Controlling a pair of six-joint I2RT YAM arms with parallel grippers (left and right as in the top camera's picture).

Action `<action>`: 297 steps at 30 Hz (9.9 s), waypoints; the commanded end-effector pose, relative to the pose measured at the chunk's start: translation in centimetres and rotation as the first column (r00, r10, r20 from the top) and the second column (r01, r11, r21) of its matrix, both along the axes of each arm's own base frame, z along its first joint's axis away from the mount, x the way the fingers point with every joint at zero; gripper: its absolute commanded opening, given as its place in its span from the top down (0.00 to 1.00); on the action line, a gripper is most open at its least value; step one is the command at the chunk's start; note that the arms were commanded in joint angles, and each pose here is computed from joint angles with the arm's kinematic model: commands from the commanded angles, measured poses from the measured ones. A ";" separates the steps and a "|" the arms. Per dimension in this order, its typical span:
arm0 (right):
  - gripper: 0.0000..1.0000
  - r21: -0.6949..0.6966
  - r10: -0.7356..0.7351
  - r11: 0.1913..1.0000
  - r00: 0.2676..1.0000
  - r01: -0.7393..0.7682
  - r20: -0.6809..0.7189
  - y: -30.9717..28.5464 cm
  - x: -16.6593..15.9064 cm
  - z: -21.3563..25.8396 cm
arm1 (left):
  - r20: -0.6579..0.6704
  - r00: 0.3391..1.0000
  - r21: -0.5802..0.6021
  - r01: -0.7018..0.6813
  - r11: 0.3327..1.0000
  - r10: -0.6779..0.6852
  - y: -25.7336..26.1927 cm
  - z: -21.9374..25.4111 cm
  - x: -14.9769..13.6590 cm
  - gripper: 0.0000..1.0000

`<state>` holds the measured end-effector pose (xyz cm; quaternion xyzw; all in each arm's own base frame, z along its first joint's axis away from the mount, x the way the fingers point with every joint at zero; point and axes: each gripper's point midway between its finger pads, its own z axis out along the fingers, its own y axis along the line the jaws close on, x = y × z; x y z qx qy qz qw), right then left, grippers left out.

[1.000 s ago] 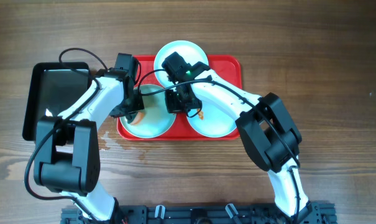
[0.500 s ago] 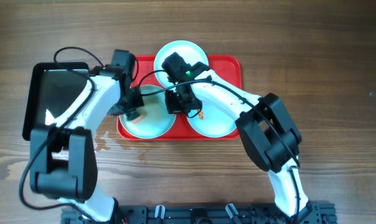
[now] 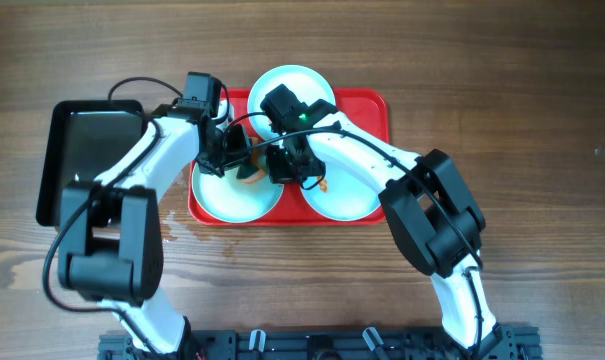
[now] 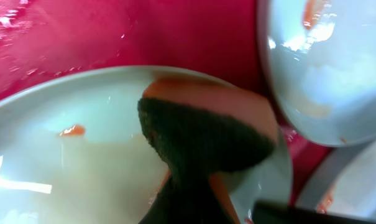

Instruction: Clean dirty plates on tray and stack at the side

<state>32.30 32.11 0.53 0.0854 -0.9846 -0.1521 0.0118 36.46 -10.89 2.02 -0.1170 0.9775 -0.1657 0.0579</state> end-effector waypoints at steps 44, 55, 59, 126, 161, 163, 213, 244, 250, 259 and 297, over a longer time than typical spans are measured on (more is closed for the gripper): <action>0.96 -0.038 -0.021 0.999 0.999 0.020 -0.025 -0.6 -0.5 -1.4 | -0.052 0.979 0.015 -0.199 0.980 0.199 4.8 5.2 -2.4 0.96; 0.96 0.000 -0.015 1.000 0.999 0.015 -0.045 0.1 -0.7 -1.2 | -0.068 0.994 0.010 -0.084 0.996 0.084 -0.7 2.2 -3.0 0.96; 0.96 -0.005 -0.015 1.000 0.999 0.015 -0.050 0.0 -0.9 -1.2 | -0.091 0.992 0.016 -0.084 0.996 0.085 -1.0 1.4 -3.3 0.96; 0.56 0.035 -0.266 0.954 0.896 0.297 -0.355 2.1 -4.5 4.3 | 0.132 0.987 0.190 -0.117 0.975 0.093 4.6 7.0 -0.4 0.96; 0.68 -0.206 -0.718 0.693 0.632 0.691 -0.292 4.8 -6.7 1.4 | 0.080 0.915 0.186 -0.402 0.896 0.394 13.1 7.9 -2.0 0.96; 0.68 -0.204 -0.714 0.697 0.639 0.687 -0.287 4.7 -6.7 1.4 | 0.081 0.915 0.186 -0.403 0.896 0.394 13.1 7.9 -2.0 0.96; 0.96 -0.070 0.384 0.923 0.915 -0.378 0.122 -0.3 -0.7 0.4 | 0.111 0.994 -0.012 0.003 1.000 -0.001 5.1 8.8 -1.9 0.96; 0.43 -0.058 -0.173 0.985 0.967 0.164 -0.187 -0.7 -3.4 6.8 | 0.119 0.993 0.104 0.007 0.995 -0.019 4.2 8.2 -1.7 0.96; 0.36 -0.219 -0.448 0.891 0.848 0.397 -0.282 -1.2 -6.6 4.1 | 0.110 0.990 0.172 -0.109 0.979 0.091 6.7 7.9 -1.5 0.96; 0.39 -0.256 -0.579 0.815 0.752 0.520 -0.315 0.9 -8.5 2.9 | 0.106 0.986 0.172 -0.143 0.975 0.126 7.9 7.9 -1.5 0.96; 0.74 -0.259 -0.634 0.769 0.749 0.584 -0.195 1.5 -8.9 0.0 | 0.091 0.988 0.175 -0.141 0.974 0.126 7.9 7.8 -1.9 0.96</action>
